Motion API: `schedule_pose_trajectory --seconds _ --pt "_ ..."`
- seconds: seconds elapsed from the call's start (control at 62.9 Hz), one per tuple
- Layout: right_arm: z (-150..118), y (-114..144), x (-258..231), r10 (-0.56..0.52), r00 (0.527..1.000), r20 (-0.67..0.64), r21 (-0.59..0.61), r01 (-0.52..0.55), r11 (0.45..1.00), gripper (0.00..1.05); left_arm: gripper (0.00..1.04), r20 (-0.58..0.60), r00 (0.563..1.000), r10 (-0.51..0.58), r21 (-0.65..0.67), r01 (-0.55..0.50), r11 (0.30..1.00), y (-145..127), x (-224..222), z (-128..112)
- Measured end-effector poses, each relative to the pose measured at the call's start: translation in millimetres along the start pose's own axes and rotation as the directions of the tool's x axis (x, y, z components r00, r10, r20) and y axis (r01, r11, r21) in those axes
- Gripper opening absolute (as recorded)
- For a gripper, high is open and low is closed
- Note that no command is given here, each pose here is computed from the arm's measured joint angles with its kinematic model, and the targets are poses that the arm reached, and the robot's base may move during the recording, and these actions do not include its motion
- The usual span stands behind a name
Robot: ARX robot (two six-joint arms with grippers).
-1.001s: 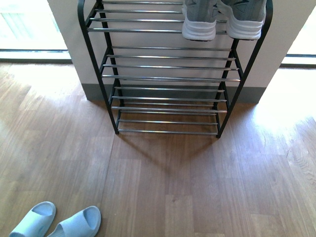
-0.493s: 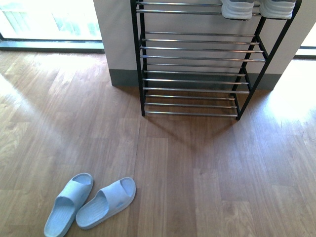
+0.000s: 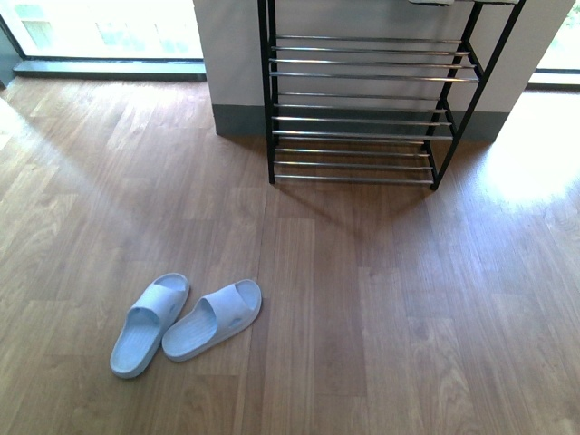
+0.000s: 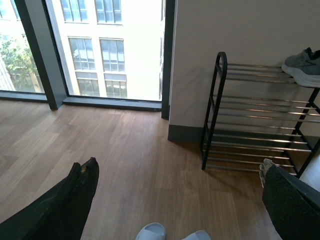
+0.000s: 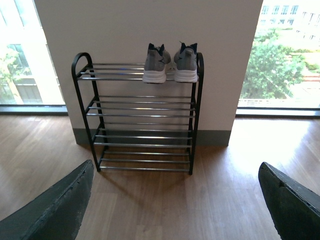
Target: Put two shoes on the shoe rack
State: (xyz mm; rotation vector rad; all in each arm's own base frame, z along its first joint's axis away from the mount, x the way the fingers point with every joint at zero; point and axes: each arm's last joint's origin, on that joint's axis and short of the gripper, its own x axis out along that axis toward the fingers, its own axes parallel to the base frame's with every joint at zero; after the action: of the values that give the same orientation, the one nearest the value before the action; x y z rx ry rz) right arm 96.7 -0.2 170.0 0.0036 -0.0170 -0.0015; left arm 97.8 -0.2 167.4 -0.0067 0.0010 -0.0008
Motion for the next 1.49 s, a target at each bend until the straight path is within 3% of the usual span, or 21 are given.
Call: schedule_pose_trajectory --seconds 1.493 --pt "0.0 0.0 0.0 0.0 1.0 0.0 0.0 0.0 1.0 0.96 0.95 0.0 1.0 -0.001 0.0 0.001 1.0 0.0 0.0 0.0"
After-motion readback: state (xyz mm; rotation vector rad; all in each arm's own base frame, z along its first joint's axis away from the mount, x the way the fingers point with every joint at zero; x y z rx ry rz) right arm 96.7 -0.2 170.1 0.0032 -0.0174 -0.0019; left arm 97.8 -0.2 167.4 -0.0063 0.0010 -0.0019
